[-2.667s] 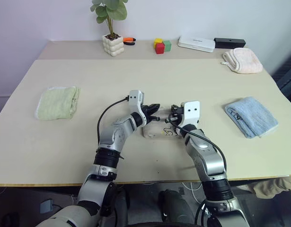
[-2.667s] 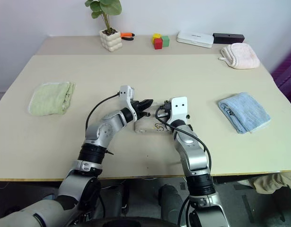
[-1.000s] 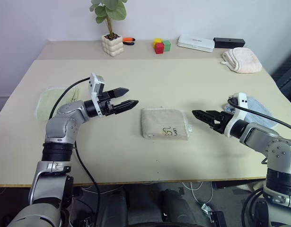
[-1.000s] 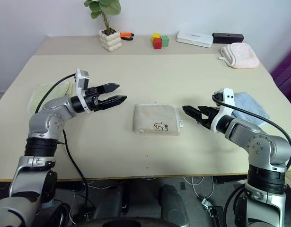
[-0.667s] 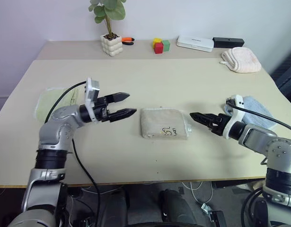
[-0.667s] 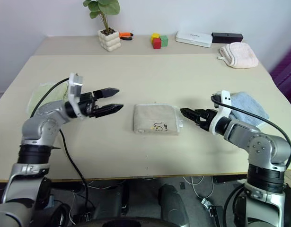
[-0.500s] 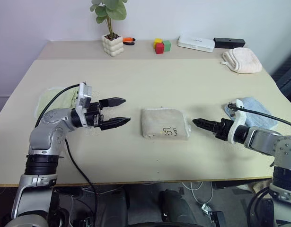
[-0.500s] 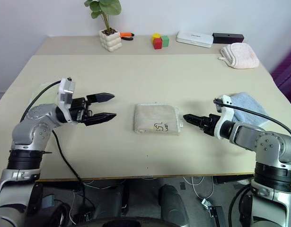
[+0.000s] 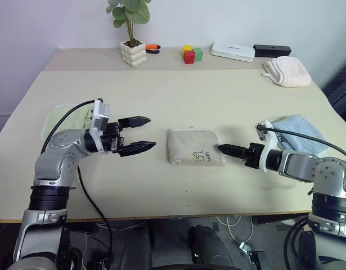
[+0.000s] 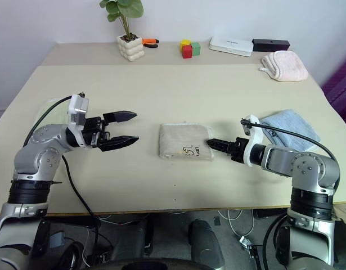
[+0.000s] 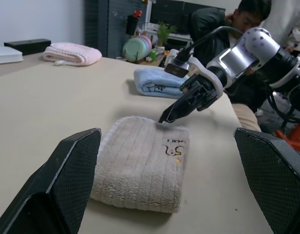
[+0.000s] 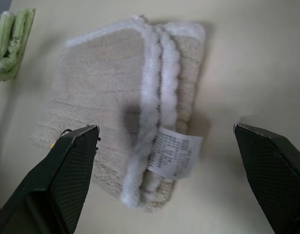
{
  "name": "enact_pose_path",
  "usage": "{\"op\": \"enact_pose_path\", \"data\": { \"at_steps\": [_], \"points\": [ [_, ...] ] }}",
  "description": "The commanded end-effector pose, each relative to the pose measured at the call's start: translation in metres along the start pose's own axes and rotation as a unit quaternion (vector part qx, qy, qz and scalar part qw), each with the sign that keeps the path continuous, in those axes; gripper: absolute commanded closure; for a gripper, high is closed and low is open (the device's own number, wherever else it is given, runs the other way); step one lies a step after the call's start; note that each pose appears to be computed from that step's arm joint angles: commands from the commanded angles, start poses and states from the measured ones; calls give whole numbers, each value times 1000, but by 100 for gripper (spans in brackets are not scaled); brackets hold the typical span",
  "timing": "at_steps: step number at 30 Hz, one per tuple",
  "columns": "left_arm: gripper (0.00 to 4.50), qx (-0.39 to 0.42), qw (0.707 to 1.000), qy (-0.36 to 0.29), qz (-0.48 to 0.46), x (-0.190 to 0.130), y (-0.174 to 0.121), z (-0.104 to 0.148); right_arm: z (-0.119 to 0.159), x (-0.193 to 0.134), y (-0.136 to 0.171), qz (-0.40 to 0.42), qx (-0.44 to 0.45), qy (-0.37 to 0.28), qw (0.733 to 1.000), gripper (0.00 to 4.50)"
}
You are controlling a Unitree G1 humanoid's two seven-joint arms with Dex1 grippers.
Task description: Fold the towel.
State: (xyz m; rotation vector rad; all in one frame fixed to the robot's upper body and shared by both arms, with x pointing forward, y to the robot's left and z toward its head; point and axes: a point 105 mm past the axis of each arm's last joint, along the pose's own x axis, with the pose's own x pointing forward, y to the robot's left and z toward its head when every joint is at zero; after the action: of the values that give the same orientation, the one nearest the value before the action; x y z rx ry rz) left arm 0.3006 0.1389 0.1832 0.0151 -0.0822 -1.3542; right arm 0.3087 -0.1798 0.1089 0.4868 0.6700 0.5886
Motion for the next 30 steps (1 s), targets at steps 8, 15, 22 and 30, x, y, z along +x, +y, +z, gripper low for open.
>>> {"op": "enact_pose_path", "data": {
  "at_steps": [8, 15, 22, 30],
  "points": [
    [4, 23, 1000, 3, -10, -1, -5, 7, -3, 14, 20, 33, -1, 3, 999, 1],
    [1, 25, 1000, 1, -7, 0, -7, 7, -9, 28, 31, 60, 9, 11, 998, 25],
    [0, 25, 1000, 2, -4, -1, -8, 6, -6, 37, 27, 59, 30, 1, 998, 322],
    [0, 26, 1000, 1, 2, -1, -6, 4, 10, 32, 29, 66, 32, -35, 997, 446]
  ]
}}
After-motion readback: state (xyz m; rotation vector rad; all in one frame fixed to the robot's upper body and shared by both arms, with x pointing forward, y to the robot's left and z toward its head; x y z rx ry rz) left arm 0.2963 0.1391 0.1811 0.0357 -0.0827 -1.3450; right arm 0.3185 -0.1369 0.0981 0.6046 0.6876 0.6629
